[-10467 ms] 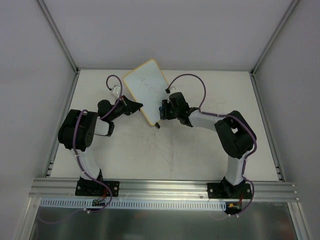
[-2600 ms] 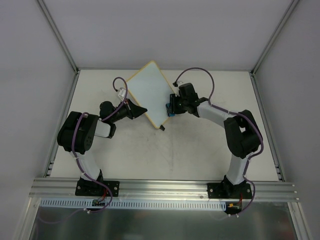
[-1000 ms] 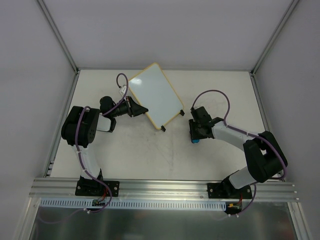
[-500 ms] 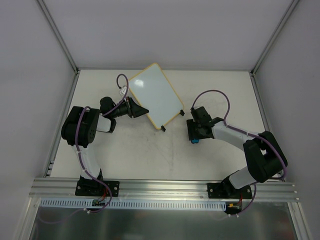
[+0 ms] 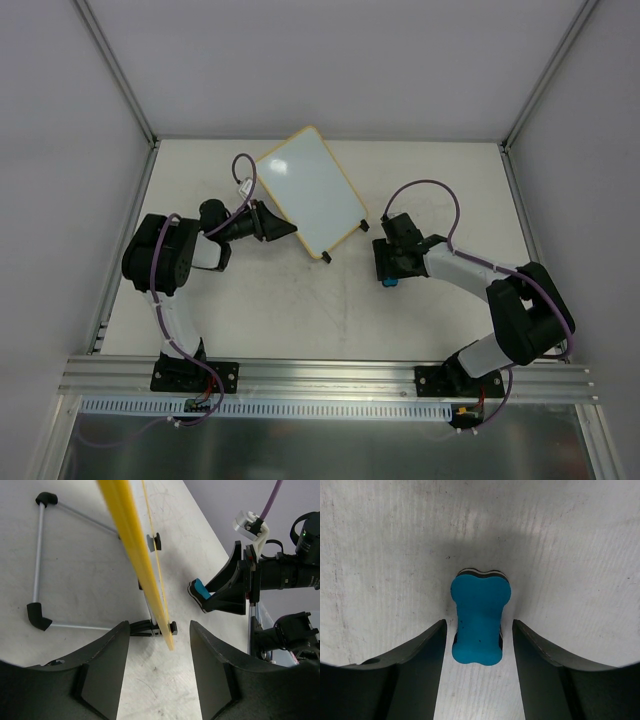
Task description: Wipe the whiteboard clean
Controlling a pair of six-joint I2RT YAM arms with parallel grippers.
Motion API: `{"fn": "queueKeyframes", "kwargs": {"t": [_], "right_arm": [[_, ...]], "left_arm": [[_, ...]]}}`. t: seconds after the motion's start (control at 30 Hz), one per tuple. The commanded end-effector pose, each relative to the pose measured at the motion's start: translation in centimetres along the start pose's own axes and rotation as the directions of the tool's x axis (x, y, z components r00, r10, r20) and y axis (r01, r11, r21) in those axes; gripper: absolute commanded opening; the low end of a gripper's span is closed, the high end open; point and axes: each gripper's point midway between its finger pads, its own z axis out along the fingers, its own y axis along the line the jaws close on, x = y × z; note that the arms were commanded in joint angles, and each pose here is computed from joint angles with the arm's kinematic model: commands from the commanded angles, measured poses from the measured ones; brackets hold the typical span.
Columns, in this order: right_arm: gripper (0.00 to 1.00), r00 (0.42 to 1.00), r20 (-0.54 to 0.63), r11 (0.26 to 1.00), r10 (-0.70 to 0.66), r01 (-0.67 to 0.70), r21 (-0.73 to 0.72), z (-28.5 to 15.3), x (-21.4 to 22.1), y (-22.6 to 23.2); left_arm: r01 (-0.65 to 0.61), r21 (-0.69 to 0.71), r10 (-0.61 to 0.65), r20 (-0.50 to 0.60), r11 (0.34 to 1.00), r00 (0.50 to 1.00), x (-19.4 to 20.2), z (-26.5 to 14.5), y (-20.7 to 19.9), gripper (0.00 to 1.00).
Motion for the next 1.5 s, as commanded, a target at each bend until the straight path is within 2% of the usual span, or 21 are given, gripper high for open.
{"fn": "queueKeyframes", "kwargs": {"t": [0.0,0.1,0.17,0.23,0.33,0.4,0.43,0.63,0.77,0.8,0.87,0.9,0.93,0.97,1.0,1.03,1.07,1.1,1.13,1.33,1.47], "right_arm": [[0.59,0.999,0.041,1.000,0.006,-0.005,-0.023,-0.9,-1.1,0.5],[0.68,0.998,0.056,0.999,0.000,0.002,-0.036,-1.4,-1.3,0.7],[0.75,0.997,0.075,0.999,0.001,0.002,-0.038,-1.9,-1.5,0.6],[0.82,0.996,0.089,0.999,0.001,0.003,-0.042,-2.3,-1.7,0.6],[0.89,0.993,0.118,0.999,0.000,0.005,-0.047,-3.0,-2.1,0.6],[0.90,0.990,0.144,0.998,0.005,0.003,-0.056,-3.7,-2.4,0.6],[0.99,0.989,0.148,0.998,0.004,0.005,-0.058,-3.9,-2.4,0.6],[0.99,0.977,0.213,0.993,-0.009,0.034,-0.111,-5.7,-2.9,1.1],[0.99,0.937,0.348,0.988,-0.009,0.062,-0.142,-8.4,-3.7,0.9],[0.99,0.922,0.386,0.986,-0.005,0.069,-0.153,-9.0,-4.1,1.0],[0.99,0.888,0.460,0.978,0.022,0.077,-0.196,-10.7,-4.6,1.2],[0.99,0.880,0.473,0.974,0.034,0.077,-0.212,-10.7,-4.2,1.2],[0.99,0.873,0.486,0.969,0.046,0.079,-0.234,-11.0,-4.1,1.4],[0.99,0.870,0.490,0.956,0.055,0.096,-0.278,-11.4,-3.8,2.1],[0.99,0.853,0.518,0.951,0.064,0.106,-0.292,-11.8,-3.6,2.1],[0.99,0.848,0.525,0.948,0.066,0.111,-0.298,-11.8,-3.4,2.1],[0.99,0.843,0.533,0.948,0.069,0.111,-0.297,-11.8,-3.2,2.0],[0.99,0.838,0.541,0.948,0.071,0.113,-0.299,-11.8,-3.1,2.0],[0.99,0.840,0.539,0.947,0.070,0.114,-0.301,-11.6,-2.6,1.9],[0.99,0.827,0.548,0.934,0.125,0.087,-0.345,-10.6,-1.2,2.0],[0.99,0.774,0.616,0.928,0.146,0.108,-0.356,-10.9,-0.6,1.6]], "left_arm": [[-0.374,0.085,0.351,0.206,0.923,0.913,-5.3,-0.9,-4.4,0.52],[-0.381,0.066,0.358,0.223,0.922,0.907,-5.2,-1.6,-4.5,0.55],[-0.373,0.051,0.353,0.228,0.926,0.907,-5.3,-2.0,-4.2,0.65],[-0.366,0.040,0.348,0.231,0.930,0.909,-5.3,-2.3,-4.1,0.70],[-0.359,0.015,0.345,0.243,0.933,0.907,-5.3,-2.8,-4.0,0.83],[-0.363,0.006,0.350,0.250,0.932,0.903,-5.3,-3.1,-4.2,0.94],[-0.359,0.002,0.347,0.248,0.933,0.904,-5.1,-3.3,-4.2,0.98],[-0.356,-0.057,0.357,0.284,0.933,0.890,-4.4,-5.2,-5.4,0.99],[-0.345,-0.108,0.361,0.336,0.932,0.870,-3.8,-7.0,-7.3,0.99],[-0.363,-0.118,0.381,0.369,0.924,0.848,-4.3,-7.7,-8.5,0.99],[-0.328,-0.151,0.361,0.369,0.933,0.857,-3.0,-8.7,-8.6,0.99],[-0.360,-0.174,0.400,0.394,0.916,0.827,-3.7,-9.3,-9.7,0.99],[-0.264,-0.228,0.330,0.341,0.937,0.880,-2.1,-9.5,-7.8,0.99],[-0.243,-0.266,0.324,0.324,0.933,0.889,-1.9,-9.8,-7.4,0.99],[-0.297,-0.313,0.400,0.349,0.902,0.847,-3.1,-10.5,-8.7,0.99],[-0.283,-0.348,0.402,0.345,0.894,0.848,-3.1,-10.9,-8.6,0.99],[-0.220,-0.390,0.349,0.298,0.894,0.888,-1.5,-11.3,-7.4,0.99],[-0.272,-0.393,0.409,0.325,0.879,0.853,-2.4,-12.1,-9.3,0.99],[-0.261,-0.421,0.417,0.337,0.869,0.844,-2.7,-12.6,-9.6,0.99],[-0.226,-0.487,0.408,0.308,0.844,0.859,-1.0,-15.0,-10.8,0.99],[-0.216,-0.493,0.388,0.278,0.843,0.879,0.8,-15.5,-10.3,0.99]]}}
